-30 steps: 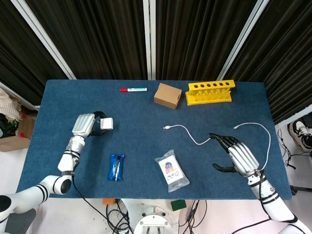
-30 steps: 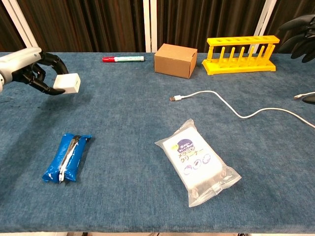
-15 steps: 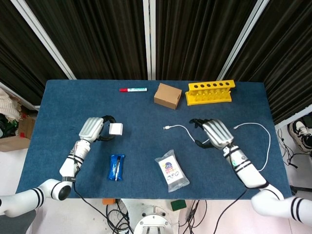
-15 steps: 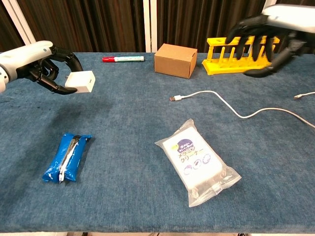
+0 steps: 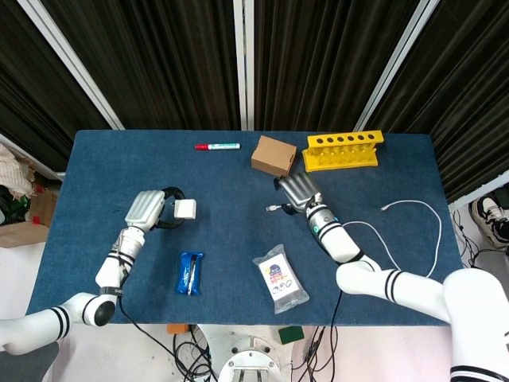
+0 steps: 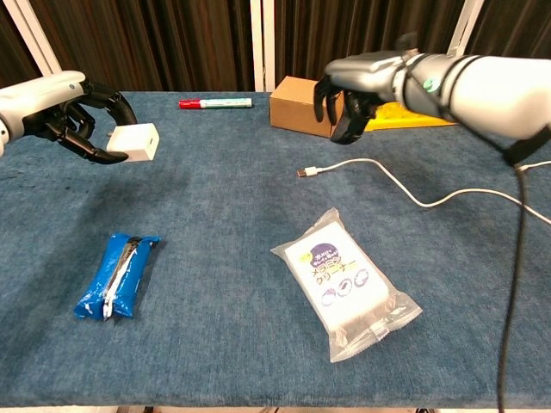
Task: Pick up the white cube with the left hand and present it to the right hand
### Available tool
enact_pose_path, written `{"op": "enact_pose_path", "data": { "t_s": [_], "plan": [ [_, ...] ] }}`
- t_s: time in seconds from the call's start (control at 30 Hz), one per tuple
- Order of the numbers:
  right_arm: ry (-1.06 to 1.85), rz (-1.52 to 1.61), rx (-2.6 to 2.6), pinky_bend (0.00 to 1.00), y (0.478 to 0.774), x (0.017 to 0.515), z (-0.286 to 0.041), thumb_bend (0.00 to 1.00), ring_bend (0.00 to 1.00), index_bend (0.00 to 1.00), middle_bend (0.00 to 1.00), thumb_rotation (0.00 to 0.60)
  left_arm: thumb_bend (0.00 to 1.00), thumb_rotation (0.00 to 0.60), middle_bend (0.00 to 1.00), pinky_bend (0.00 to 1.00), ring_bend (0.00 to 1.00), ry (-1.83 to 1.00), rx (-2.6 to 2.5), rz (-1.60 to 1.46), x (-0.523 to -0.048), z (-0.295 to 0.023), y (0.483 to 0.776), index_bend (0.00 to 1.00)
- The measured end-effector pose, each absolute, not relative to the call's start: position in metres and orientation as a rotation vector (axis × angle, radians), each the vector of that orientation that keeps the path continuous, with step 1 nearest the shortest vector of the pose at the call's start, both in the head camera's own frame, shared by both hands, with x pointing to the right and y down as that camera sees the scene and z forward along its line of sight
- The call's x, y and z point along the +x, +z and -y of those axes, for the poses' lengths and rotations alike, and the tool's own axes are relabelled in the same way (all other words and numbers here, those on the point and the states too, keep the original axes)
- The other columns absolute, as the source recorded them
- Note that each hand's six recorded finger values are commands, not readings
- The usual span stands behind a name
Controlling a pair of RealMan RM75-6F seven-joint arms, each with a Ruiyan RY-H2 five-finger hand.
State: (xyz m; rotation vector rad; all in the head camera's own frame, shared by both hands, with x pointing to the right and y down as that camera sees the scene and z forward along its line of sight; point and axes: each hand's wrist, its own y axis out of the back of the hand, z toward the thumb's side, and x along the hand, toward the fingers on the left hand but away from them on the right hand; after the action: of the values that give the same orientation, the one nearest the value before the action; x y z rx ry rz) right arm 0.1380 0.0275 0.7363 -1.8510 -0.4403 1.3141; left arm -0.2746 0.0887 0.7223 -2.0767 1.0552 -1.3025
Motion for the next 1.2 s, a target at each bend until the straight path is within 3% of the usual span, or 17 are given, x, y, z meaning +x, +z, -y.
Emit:
{"op": "enact_pose_path", "data": {
  "t_s": [0.17, 0.47, 0.67, 0.93, 1.2],
  "plan": [
    [1.306, 0.378, -1.822, 0.51, 0.756, 0.11, -0.034, 0.37, 0.38, 0.48, 0.36, 0.6, 0.36, 0.6, 0.57, 1.0, 0.78, -1.311, -2.082, -1.04, -0.273, -0.09, 0.724, 0.61],
    [1.273, 0.324, -1.705, 0.35, 0.77, 0.105, -0.042, 0.37, 0.28, 0.52, 0.3, 0.6, 0.36, 0.6, 0.57, 1.0, 0.78, -1.321, -2.093, -1.035, -0.272, -0.091, 0.727, 0.61],
    [1.259, 0.353, -1.693, 0.32, 0.776, 0.111, -0.049, 0.36, 0.27, 0.53, 0.32, 0.6, 0.36, 0.6, 0.56, 1.0, 0.78, -1.328, -2.1, -1.031, -0.272, -0.092, 0.73, 0.61],
    [1.285, 0.374, -1.702, 0.24, 0.79, 0.119, -0.061, 0.36, 0.17, 0.53, 0.21, 0.6, 0.36, 0.6, 0.56, 1.0, 0.78, -1.333, -2.107, -1.026, -0.272, -0.094, 0.732, 0.61],
    [1.283, 0.389, -1.709, 0.23, 0.794, 0.119, -0.06, 0.36, 0.16, 0.52, 0.21, 0.6, 0.36, 0.6, 0.56, 1.0, 0.78, -1.337, -2.105, -1.031, -0.274, -0.094, 0.731, 0.61]
  ]
}}
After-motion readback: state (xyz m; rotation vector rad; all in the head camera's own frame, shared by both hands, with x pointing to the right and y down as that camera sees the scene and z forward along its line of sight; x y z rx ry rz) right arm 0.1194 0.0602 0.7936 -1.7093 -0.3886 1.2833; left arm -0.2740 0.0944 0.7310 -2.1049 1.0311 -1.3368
